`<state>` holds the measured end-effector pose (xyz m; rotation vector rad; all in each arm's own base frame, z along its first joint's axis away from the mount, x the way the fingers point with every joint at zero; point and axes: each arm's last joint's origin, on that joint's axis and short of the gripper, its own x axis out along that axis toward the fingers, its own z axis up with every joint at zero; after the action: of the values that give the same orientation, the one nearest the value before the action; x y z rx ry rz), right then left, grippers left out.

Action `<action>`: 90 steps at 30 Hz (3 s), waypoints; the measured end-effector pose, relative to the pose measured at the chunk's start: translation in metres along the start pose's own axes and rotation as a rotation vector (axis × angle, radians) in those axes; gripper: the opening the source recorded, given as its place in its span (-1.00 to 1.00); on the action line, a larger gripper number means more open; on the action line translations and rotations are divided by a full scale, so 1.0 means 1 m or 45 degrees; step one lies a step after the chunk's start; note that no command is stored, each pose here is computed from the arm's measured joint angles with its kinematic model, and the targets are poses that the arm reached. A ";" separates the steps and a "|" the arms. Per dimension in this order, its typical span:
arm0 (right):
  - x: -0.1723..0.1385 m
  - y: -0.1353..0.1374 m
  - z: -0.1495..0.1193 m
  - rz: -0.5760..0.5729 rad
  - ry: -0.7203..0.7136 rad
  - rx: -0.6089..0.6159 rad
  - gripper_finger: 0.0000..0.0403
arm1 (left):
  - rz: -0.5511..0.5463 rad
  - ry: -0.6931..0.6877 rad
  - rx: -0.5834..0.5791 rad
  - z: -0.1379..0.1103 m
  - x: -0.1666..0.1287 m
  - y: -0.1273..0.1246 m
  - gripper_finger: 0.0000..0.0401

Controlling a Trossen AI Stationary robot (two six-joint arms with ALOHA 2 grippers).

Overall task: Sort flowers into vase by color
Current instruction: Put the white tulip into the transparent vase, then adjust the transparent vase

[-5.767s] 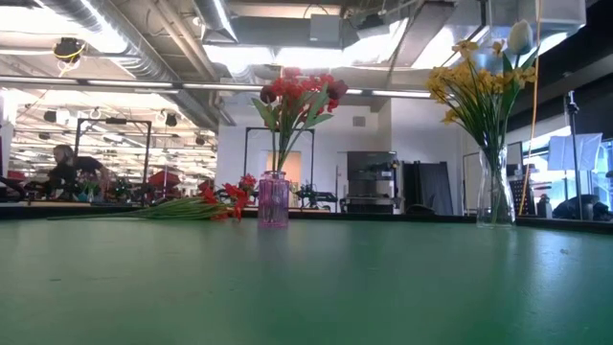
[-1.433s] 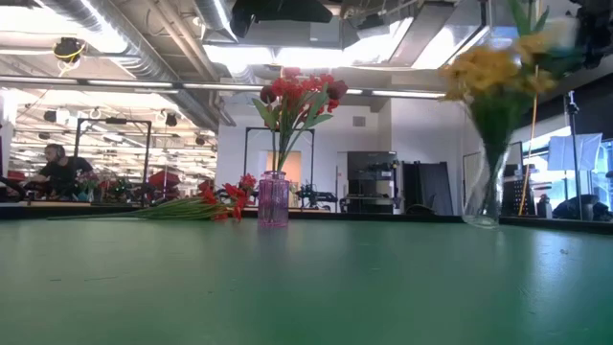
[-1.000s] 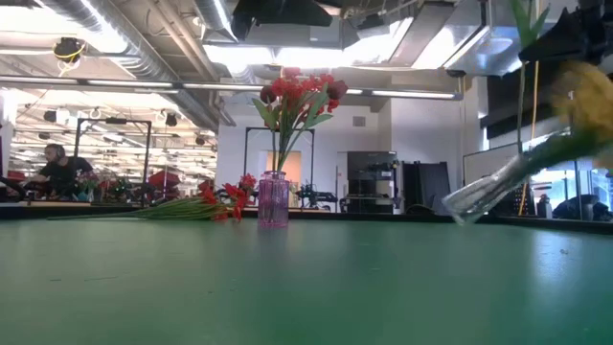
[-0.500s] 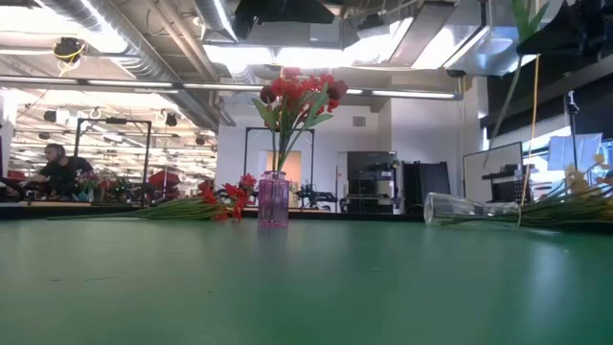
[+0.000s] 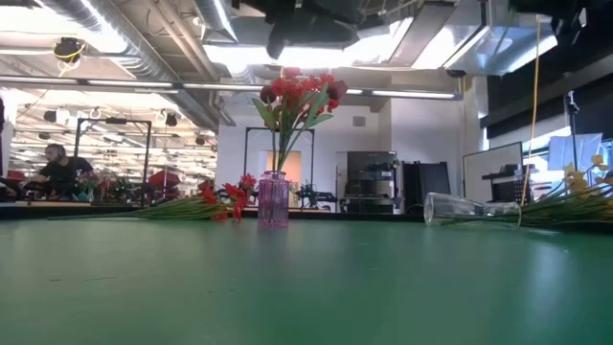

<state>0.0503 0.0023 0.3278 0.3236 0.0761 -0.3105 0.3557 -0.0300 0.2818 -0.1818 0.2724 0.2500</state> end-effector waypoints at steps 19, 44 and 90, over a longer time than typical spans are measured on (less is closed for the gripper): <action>0.079 0.041 -0.110 0.048 0.674 0.349 -1.00 | -0.047 0.076 0.031 -0.002 0.003 0.010 -0.34; 0.140 0.053 -0.149 0.137 0.897 0.238 -0.02 | -0.038 0.231 0.048 -0.016 -0.001 0.003 -0.34; 0.197 -0.123 -0.095 -0.576 1.676 -0.486 0.07 | -0.128 0.303 0.139 -0.032 -0.017 -0.033 -0.34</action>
<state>0.1971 -0.1345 0.1769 0.0784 1.5019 -0.4759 0.3408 -0.0718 0.2616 -0.1162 0.5108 0.1131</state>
